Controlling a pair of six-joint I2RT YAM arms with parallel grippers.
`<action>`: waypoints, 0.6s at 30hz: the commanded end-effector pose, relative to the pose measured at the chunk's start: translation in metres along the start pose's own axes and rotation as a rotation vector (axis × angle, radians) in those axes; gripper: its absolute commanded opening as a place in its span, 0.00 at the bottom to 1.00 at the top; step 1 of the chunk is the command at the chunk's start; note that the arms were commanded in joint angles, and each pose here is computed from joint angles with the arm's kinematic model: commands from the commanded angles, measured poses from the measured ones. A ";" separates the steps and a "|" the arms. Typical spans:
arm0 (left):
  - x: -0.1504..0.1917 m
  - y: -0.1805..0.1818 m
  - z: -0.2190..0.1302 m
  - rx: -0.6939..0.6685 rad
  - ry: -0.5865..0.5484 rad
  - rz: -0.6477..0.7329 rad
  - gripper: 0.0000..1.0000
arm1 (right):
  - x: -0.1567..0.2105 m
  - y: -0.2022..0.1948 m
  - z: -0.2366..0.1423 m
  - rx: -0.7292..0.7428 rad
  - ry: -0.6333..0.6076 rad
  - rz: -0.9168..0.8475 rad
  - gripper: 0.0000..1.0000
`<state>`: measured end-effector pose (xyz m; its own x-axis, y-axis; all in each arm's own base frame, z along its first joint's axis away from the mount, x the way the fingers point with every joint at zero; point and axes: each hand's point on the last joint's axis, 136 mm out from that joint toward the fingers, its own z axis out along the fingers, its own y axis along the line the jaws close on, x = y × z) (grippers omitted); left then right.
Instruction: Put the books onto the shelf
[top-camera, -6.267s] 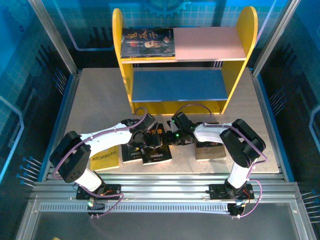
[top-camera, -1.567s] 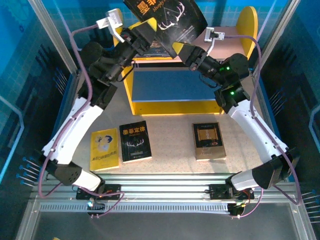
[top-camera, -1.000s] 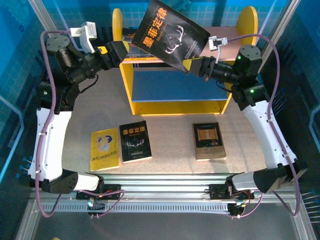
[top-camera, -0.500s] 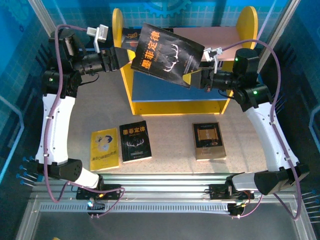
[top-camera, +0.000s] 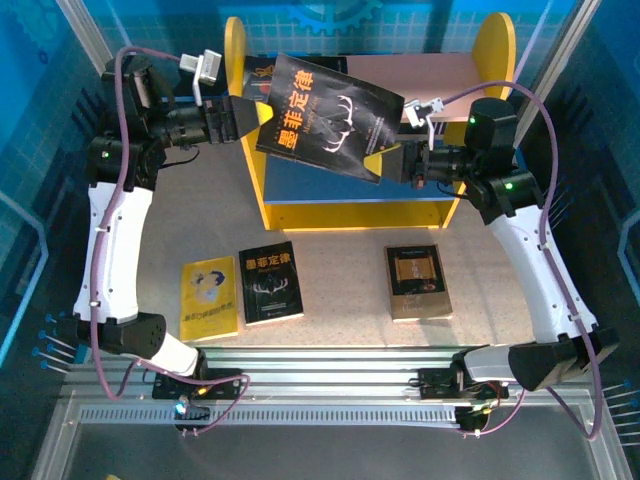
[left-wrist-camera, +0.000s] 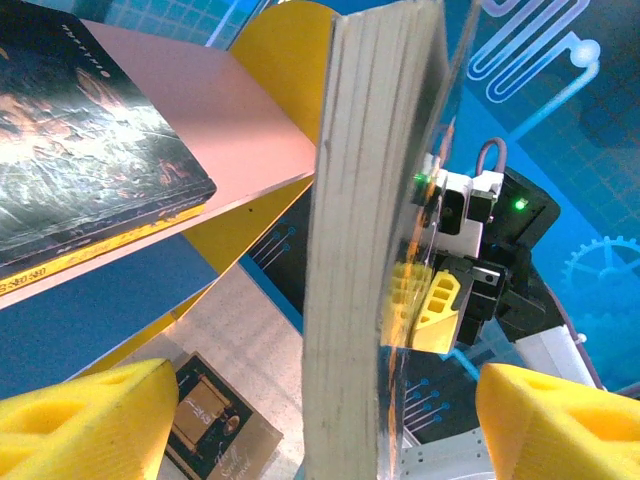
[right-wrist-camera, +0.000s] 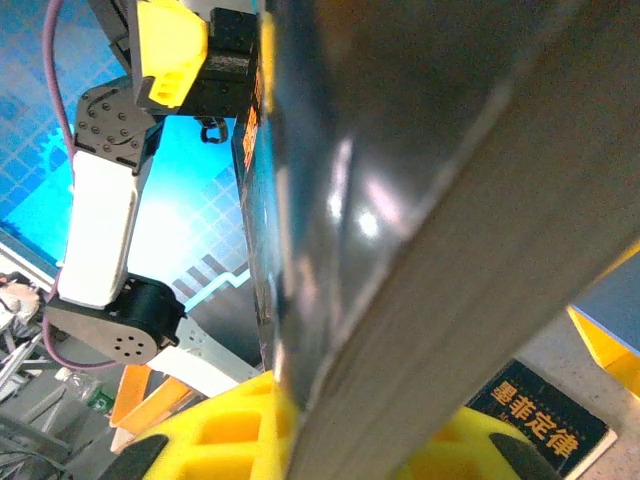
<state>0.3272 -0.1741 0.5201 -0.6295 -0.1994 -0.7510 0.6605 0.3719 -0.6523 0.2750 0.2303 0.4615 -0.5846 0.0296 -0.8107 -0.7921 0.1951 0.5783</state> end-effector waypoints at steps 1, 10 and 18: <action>0.007 -0.017 0.000 0.055 0.033 0.024 0.79 | -0.012 0.031 -0.008 -0.093 -0.024 -0.105 0.01; 0.016 -0.031 -0.001 0.099 0.055 0.074 0.54 | -0.016 0.037 -0.007 -0.158 -0.025 -0.097 0.01; 0.014 -0.042 -0.003 0.142 0.040 0.102 0.25 | -0.012 0.022 -0.003 -0.108 -0.015 -0.068 0.02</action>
<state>0.3023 -0.1861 0.5287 -0.5944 -0.1395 -0.7920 0.7368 0.3002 -0.6058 0.2683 0.2342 0.4699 -0.6002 0.0298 -0.7993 -0.7933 0.1052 0.5997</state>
